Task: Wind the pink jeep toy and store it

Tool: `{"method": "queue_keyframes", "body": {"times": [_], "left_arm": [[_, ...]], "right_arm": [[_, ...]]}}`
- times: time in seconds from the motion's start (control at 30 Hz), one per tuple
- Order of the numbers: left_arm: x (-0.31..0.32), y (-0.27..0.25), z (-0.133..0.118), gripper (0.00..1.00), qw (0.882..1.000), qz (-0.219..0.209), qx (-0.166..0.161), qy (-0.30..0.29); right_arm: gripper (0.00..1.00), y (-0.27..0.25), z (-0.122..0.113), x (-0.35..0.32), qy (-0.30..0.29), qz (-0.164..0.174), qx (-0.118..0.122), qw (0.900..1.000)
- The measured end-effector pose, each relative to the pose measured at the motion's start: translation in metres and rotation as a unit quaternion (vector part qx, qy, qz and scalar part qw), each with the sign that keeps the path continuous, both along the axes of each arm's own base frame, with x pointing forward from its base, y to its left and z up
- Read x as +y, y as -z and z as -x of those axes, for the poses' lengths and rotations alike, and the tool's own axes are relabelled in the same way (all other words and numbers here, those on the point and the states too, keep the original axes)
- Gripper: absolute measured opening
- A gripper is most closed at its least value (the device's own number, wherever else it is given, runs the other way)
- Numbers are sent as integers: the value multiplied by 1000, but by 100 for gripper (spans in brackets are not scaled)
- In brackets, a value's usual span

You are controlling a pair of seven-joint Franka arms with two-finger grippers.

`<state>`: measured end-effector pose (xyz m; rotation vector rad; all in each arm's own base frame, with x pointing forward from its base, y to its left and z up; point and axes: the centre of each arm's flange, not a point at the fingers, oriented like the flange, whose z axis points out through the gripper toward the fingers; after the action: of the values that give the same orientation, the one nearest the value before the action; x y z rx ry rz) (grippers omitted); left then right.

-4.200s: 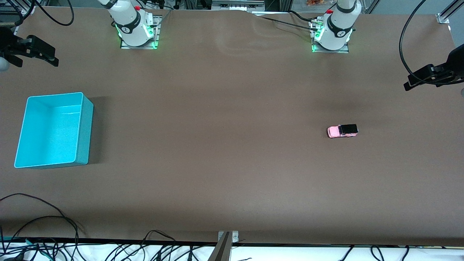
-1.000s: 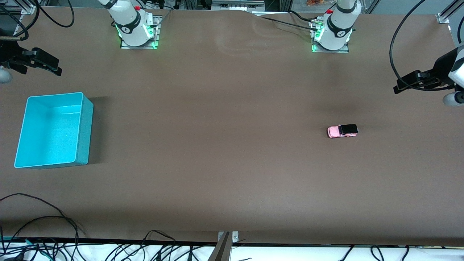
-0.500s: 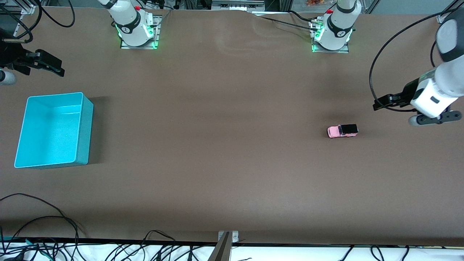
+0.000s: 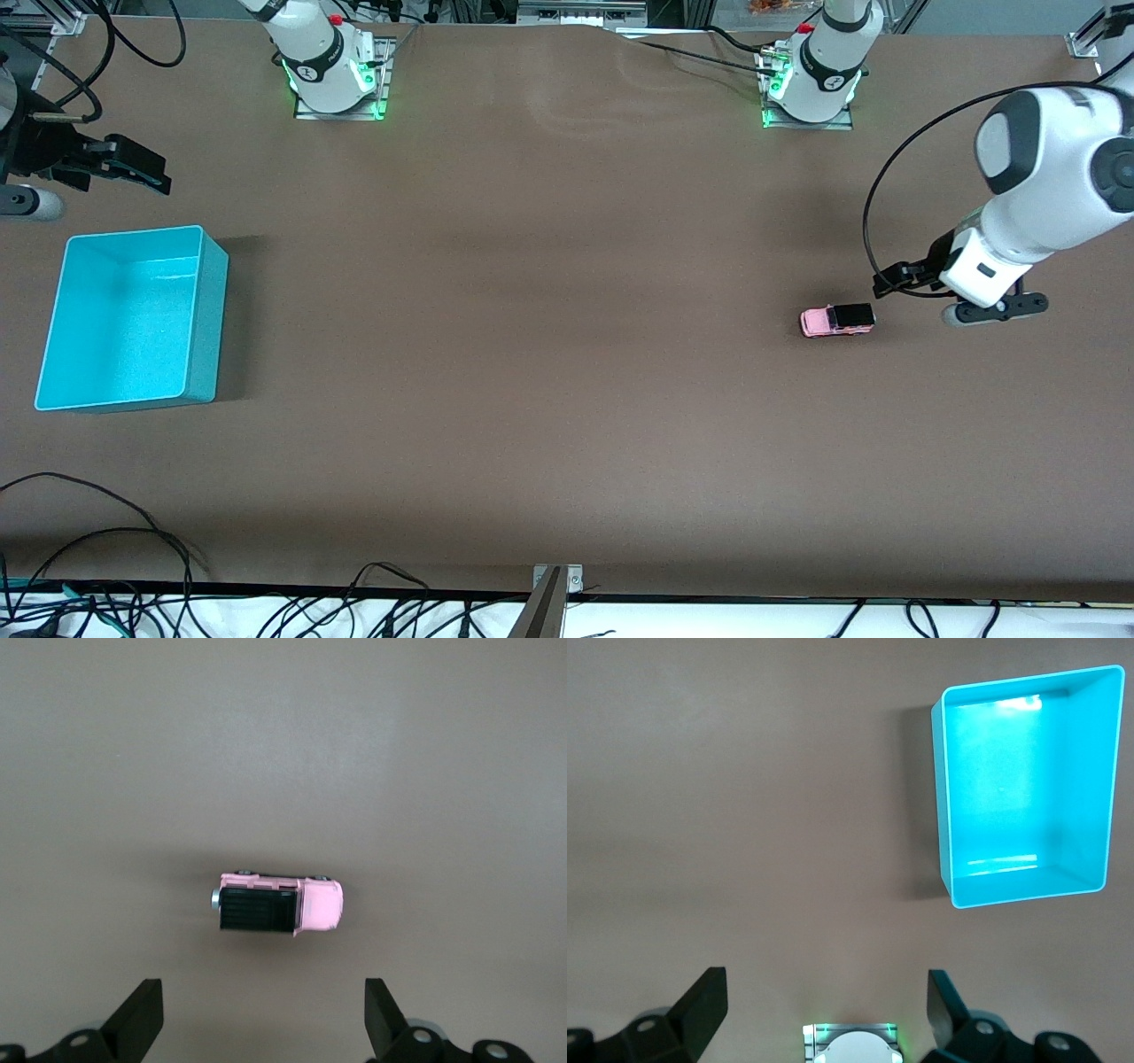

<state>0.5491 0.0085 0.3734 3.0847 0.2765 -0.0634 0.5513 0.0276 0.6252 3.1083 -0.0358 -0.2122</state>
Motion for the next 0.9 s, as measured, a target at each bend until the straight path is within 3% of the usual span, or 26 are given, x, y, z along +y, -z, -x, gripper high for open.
{"method": "queue_keyframes", "body": {"times": [0.33,0.7,0.9], "left_arm": [[-3,58,17,100,1000,-6,-8,5],[-8,99,19,100,999,-18,22,28],[-14,119,19,100,993,-36,29,110]], "right_arm": [[100,19,-5,1,-1,0,-3,1000],[100,20,-4,3,-3,0,-4,1000],[100,18,-2,3,-3,0,-6,1000]]}}
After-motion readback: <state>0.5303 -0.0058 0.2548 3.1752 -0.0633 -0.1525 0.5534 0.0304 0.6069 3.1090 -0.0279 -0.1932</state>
